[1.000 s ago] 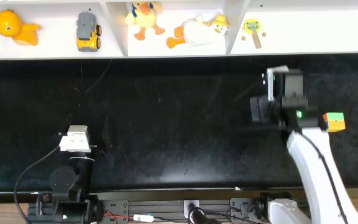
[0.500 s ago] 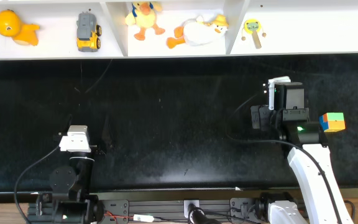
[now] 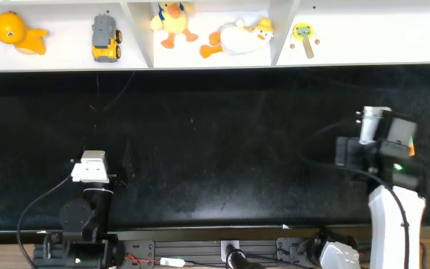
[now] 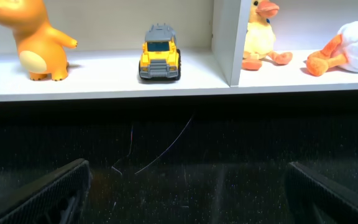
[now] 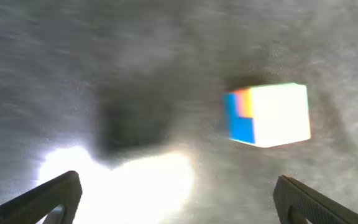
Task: Store Toys
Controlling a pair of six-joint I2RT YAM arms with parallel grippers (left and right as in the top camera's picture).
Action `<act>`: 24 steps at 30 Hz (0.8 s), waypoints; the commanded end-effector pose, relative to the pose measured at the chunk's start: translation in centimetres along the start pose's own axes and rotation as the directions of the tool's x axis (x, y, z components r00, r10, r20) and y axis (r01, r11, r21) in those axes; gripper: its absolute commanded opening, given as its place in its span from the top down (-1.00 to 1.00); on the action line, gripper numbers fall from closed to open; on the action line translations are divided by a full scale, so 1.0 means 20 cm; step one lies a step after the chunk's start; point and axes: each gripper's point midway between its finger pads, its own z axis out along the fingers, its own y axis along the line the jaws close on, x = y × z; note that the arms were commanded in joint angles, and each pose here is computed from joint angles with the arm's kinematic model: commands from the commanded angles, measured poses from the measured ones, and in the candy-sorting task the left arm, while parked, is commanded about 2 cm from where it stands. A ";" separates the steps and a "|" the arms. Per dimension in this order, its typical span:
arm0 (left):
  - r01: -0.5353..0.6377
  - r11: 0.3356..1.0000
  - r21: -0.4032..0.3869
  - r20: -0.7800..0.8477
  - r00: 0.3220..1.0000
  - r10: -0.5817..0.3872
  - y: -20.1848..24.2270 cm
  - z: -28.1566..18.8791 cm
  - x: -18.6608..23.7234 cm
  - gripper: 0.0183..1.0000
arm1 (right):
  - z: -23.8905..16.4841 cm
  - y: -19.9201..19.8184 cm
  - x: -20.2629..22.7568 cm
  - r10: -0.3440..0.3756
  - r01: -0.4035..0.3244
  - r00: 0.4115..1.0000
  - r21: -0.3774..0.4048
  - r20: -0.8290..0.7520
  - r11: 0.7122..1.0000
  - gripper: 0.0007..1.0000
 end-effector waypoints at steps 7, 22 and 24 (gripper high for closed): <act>0.013 1.000 0.019 0.008 1.000 -0.013 -0.02 0.00 -0.01 -0.99 | 0.10 -0.42 0.12 -0.005 0.006 0.998 -0.016 0.069 1.000 -1.00; 0.013 1.000 0.019 0.007 1.000 -0.013 -0.02 0.00 -0.01 -1.00 | 0.45 -0.50 0.12 0.023 -0.019 0.998 -0.086 0.056 0.996 -0.99; 0.013 1.000 0.019 0.008 1.000 -0.013 -0.02 0.00 -0.01 -1.00 | 0.48 -0.48 0.11 0.081 -0.072 0.994 -0.121 0.068 0.990 -0.86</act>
